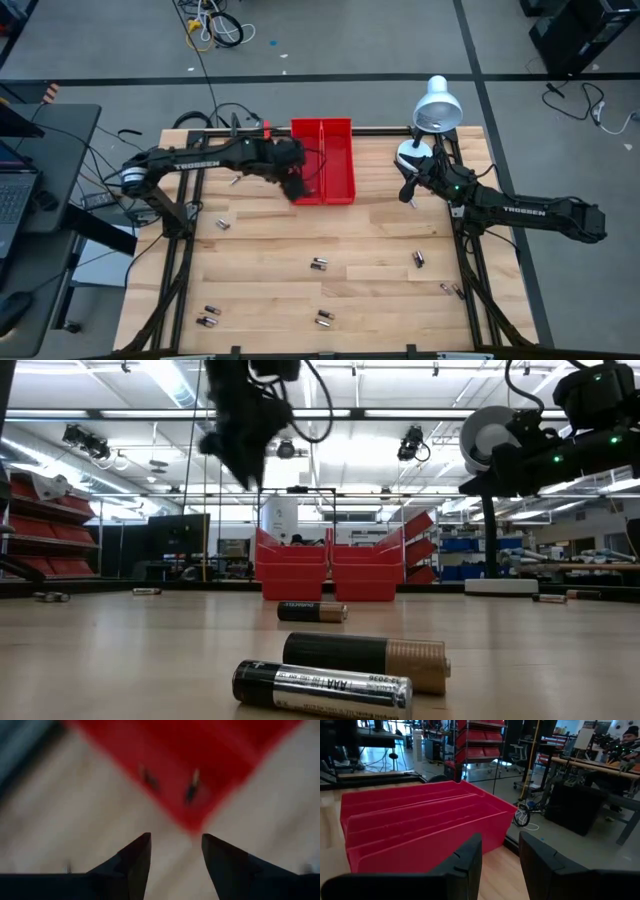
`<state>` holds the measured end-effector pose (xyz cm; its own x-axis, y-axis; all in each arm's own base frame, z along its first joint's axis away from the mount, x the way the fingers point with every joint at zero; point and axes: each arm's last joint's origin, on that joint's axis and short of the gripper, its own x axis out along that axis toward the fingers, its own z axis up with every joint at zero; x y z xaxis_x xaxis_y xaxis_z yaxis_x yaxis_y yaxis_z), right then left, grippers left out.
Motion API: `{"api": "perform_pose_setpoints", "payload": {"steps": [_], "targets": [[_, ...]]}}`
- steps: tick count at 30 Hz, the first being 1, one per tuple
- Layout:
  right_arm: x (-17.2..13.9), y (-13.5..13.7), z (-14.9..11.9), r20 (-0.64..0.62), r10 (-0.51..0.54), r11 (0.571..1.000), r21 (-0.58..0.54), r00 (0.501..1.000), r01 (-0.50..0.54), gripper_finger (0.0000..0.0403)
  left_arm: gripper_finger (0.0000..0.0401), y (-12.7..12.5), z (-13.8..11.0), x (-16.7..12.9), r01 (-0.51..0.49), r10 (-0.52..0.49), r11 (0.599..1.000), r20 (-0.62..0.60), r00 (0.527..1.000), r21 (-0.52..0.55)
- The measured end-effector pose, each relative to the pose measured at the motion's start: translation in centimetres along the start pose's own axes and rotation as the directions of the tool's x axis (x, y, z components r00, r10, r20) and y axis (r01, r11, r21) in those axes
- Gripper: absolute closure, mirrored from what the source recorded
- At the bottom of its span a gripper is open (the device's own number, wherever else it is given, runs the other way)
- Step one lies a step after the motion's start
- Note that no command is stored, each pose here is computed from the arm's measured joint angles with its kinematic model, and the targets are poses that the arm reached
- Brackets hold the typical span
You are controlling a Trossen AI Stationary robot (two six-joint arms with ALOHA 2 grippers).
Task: Sort batteries
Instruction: Put the black battery into the left red bin
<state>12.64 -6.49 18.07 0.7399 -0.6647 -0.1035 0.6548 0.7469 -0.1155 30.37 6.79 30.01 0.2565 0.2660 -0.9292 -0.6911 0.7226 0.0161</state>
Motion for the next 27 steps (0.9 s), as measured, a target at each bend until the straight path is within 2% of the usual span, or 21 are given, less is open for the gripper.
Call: {"api": "perform_pose_setpoints", "payload": {"steps": [4,7,10,12,17,22,24,27], "targets": [[0.0,0.0,-0.3,-0.027,0.002,1.0,0.021,1.0,-0.002,0.0286,0.0208,-1.8,-4.0,-1.0,-0.012,0.013,1.0,-0.27,0.963,0.004],[0.0,0.1,-0.8,-0.076,0.005,0.999,0.037,0.997,-0.002,0.0286,0.0208,-3.4,-7.5,-0.8,-0.071,0.068,0.997,-0.404,0.912,0.008],[-0.1,0.1,-1.2,-0.123,0.008,0.999,0.037,0.992,-0.004,0.0286,0.0208,-5.5,-10.6,-0.6,-0.041,0.018,0.999,-0.502,0.865,-0.034],[-0.1,0.1,-1.3,-0.131,0.009,0.999,0.035,0.991,-0.004,0.0286,0.0208,-7.2,-12.5,-0.6,-0.018,-0.022,0.997,-0.501,0.865,-0.075],[-0.1,0.1,-1.1,-0.111,0.008,0.999,0.039,0.994,-0.003,0.0286,0.0208,-10.4,-16.1,-0.3,0.018,-0.107,0.975,-0.403,0.909,-0.22],[0.0,0.0,-0.2,-0.018,0.002,1.0,0.023,1.0,-0.002,0.0286,0.0208,-12.0,-18.8,-0.2,0.033,-0.193,0.933,-0.42,0.887,-0.357],[0.0,0.0,0.3,0.033,0.001,1.0,0.027,0.999,-0.002,0.0286,0.0208,-12.3,-19.9,-0.2,0.017,-0.198,0.919,-0.424,0.884,-0.394],[0.0,0.1,0.2,0.025,0.023,0.998,0.054,0.999,-0.025,0.0286,0.0208,-12.7,-21.5,-0.5,-0.012,-0.197,0.902,-0.436,0.878,-0.432]]}}
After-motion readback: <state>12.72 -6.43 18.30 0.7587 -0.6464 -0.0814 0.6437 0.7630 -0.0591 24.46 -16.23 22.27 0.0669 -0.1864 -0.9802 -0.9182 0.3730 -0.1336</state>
